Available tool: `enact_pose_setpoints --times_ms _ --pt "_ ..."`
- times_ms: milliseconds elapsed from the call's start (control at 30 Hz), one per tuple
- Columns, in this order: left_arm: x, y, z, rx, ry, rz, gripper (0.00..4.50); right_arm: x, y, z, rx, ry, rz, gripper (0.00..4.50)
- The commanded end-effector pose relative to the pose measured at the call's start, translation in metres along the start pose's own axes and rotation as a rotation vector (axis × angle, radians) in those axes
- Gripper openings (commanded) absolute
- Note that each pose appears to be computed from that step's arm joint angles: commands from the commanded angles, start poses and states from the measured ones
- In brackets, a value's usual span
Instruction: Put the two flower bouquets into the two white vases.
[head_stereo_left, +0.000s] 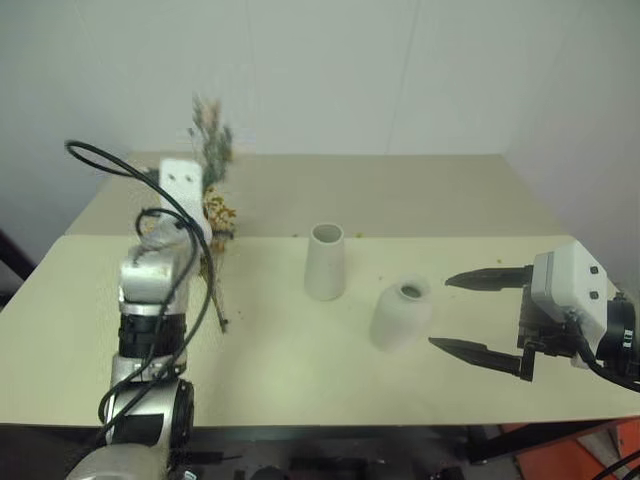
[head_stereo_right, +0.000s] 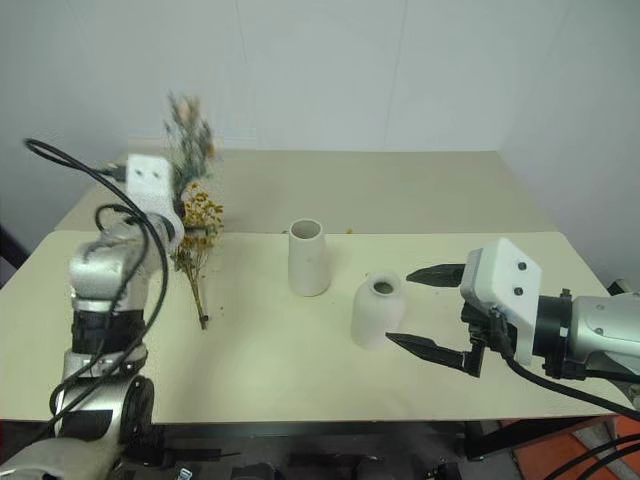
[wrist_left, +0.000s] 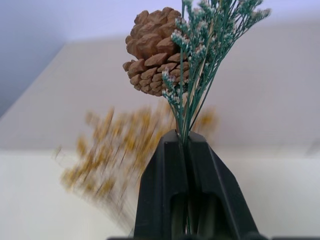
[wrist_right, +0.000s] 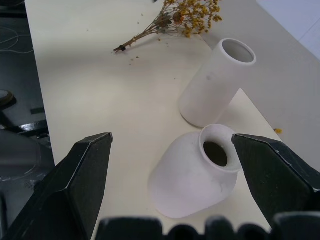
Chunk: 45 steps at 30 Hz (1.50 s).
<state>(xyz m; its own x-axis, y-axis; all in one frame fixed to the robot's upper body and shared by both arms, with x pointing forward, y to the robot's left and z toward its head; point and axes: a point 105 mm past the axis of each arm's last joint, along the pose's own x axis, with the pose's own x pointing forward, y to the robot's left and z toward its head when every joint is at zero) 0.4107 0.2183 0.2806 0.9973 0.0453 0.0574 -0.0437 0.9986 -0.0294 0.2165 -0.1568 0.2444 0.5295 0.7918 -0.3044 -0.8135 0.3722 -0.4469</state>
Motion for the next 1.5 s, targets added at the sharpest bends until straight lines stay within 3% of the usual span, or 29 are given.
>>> enact_pose_setpoints --times_ms 33,200,333,567,800,933,1200,1500 --pt "-0.015 -0.008 0.081 -0.216 -0.333 -0.204 0.02 -0.010 -0.009 0.007 -0.046 -0.009 -0.085 4.50" --pt "-0.037 -0.033 0.144 -0.438 -0.609 -0.613 0.02 -0.022 -0.017 0.000 -0.031 0.019 -0.166 4.50" --pt "-0.042 -0.059 0.155 -0.539 -0.707 -0.881 0.02 -0.028 -0.018 -0.006 -0.017 0.042 -0.212 4.50" --pt "-0.046 -0.141 0.118 -0.584 -0.668 -1.321 0.02 -0.039 -0.012 -0.016 0.017 0.083 -0.303 4.50" --pt "-0.050 -0.199 0.080 -0.623 -0.559 -1.514 0.02 -0.051 -0.001 -0.023 0.079 0.123 -0.398 4.50" --pt "-0.059 -0.218 0.069 -0.637 -0.531 -1.613 0.02 -0.058 0.002 -0.020 0.096 0.112 -0.441 4.50" --pt "-0.090 -0.258 0.029 -0.493 -0.480 -1.800 0.02 -0.063 0.005 -0.018 0.110 0.114 -0.489 4.50" --pt "-0.094 -0.266 0.001 -0.454 -0.414 -1.813 0.02 -0.067 0.008 -0.016 0.108 0.128 -0.499 4.50"
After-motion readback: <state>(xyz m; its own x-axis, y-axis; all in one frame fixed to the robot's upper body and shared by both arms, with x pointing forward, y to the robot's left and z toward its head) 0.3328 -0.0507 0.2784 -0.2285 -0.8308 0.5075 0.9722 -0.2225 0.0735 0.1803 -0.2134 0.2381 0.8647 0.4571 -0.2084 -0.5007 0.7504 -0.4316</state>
